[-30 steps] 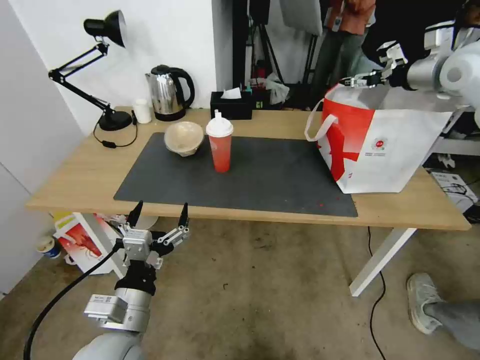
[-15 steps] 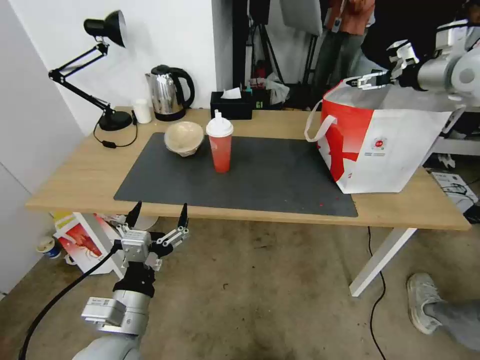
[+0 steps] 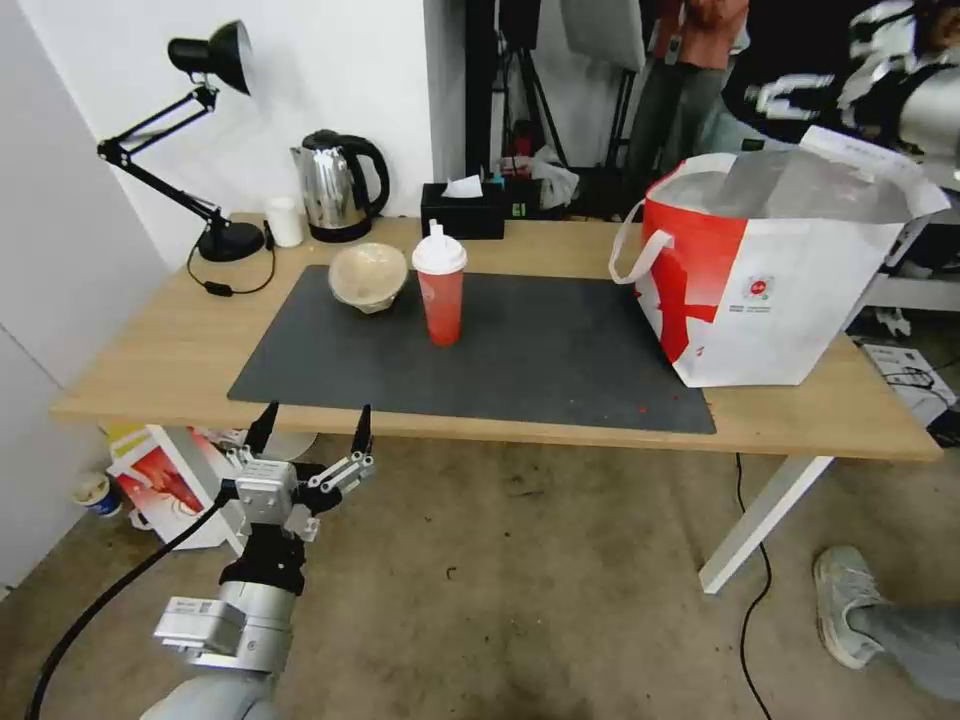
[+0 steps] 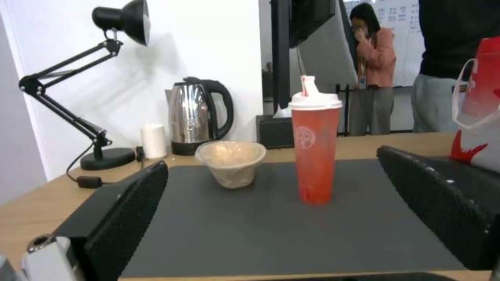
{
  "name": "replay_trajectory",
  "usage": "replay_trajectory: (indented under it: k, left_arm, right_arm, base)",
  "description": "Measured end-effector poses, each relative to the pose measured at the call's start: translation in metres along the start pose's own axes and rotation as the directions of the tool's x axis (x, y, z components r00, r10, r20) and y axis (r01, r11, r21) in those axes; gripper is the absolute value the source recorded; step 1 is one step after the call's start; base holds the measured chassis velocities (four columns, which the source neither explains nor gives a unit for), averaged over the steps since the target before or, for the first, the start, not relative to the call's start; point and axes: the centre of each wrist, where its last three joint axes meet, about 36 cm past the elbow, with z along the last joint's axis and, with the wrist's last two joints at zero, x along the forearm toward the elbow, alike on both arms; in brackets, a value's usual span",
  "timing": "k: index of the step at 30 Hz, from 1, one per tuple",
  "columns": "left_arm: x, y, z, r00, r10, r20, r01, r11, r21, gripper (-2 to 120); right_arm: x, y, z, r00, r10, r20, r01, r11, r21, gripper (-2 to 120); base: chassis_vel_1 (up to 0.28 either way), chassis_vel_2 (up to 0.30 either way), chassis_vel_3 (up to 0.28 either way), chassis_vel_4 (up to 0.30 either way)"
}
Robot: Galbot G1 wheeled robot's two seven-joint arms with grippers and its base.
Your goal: Pick up the trash from the table and place it into the takeout bag.
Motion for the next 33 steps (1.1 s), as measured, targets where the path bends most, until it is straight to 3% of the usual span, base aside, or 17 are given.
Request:
replay_trajectory:
  k: [1, 3, 4, 6, 7, 9, 10, 12, 15, 17, 21, 27, 33]
  left_arm:
    - [0.000, 0.000, 0.001, 1.000, -0.001, -0.001, 0.001, 1.000, 0.000, 100]
    - [0.000, 0.000, 0.001, 1.000, -0.001, -0.001, 0.001, 1.000, 0.001, 100]
    - [0.000, 0.000, 0.001, 1.000, -0.005, -0.002, 0.005, 1.000, 0.001, 100]
    - [0.001, 0.001, 0.001, 1.000, -0.018, 0.000, 0.018, 1.000, 0.003, 100]
    - [0.001, 0.001, 0.001, 1.000, -0.018, 0.000, 0.018, 1.000, 0.003, 100]
    - [0.003, 0.002, -0.001, 0.999, -0.038, 0.002, 0.038, 0.999, 0.004, 100]
    - [0.003, 0.002, -0.001, 0.999, -0.038, 0.002, 0.038, 0.999, 0.004, 100]
    - [0.005, 0.003, -0.003, 0.999, -0.052, 0.006, 0.052, 0.999, 0.005, 100]
    - [0.005, 0.003, -0.003, 0.998, -0.056, 0.006, 0.056, 0.998, 0.005, 100]
    - [0.006, 0.003, -0.003, 0.998, -0.062, 0.008, 0.062, 0.998, 0.008, 100]
    - [0.006, 0.003, -0.003, 0.998, -0.066, 0.009, 0.066, 0.998, 0.008, 100]
    - [0.006, 0.002, -0.002, 0.997, -0.070, 0.012, 0.070, 0.998, 0.009, 100]
    - [0.007, 0.001, -0.002, 0.998, -0.069, 0.012, 0.069, 0.998, 0.008, 100]
  right_arm:
    - [0.012, 0.015, 0.003, 0.998, 0.011, 0.057, -0.011, 1.000, -0.005, 100]
    - [0.014, 0.018, 0.004, 0.998, 0.014, 0.065, -0.013, 1.000, -0.006, 100]
    - [0.028, 0.042, 0.015, 0.992, 0.043, 0.117, -0.044, 0.999, 0.001, 100]
    - [0.040, 0.070, 0.030, 0.978, 0.073, 0.193, -0.078, 0.997, 0.019, 100]
    - [0.040, 0.070, 0.030, 0.978, 0.073, 0.193, -0.078, 0.997, 0.019, 100]
    - [0.051, 0.097, 0.044, 0.959, 0.085, 0.270, -0.096, 0.995, 0.027, 100]
    - [0.051, 0.097, 0.044, 0.959, 0.085, 0.270, -0.096, 0.995, 0.027, 100]
    - [0.075, 0.130, 0.067, 0.940, 0.106, 0.325, -0.114, 0.993, 0.005, 100]
    - [0.085, 0.140, 0.076, 0.931, 0.120, 0.344, -0.125, 0.992, -0.007, 100]
    - [0.122, 0.160, 0.107, 0.894, 0.169, 0.414, -0.181, 0.983, -0.010, 100]
    - [0.165, 0.187, 0.149, 0.878, 0.218, 0.427, -0.232, 0.972, -0.019, 100]
    - [0.198, 0.215, 0.177, 0.831, 0.295, 0.472, -0.321, 0.947, -0.028, 100]
    - [0.218, 0.254, 0.209, 0.845, 0.348, 0.406, -0.346, 0.935, -0.081, 100]
  base:
    - [0.000, 0.000, 0.000, 0.000]
    - [0.000, 0.000, 0.000, 0.000]
    - [0.000, 0.000, 0.000, 0.000]
    - [0.000, 0.000, 0.000, 0.000]
    - [0.000, 0.000, 0.000, 0.000]
    - [0.000, 0.000, 0.000, 0.000]
    - [0.000, 0.000, 0.000, 0.000]
    - [0.000, 0.000, 0.000, 0.000]
    - [0.000, 0.000, 0.000, 0.000]
    - [0.000, 0.000, 0.000, 0.000]
    - [0.000, 0.000, 0.000, 0.000]
    - [0.000, 0.000, 0.000, 0.000]
    - [0.000, 0.000, 0.000, 0.000]
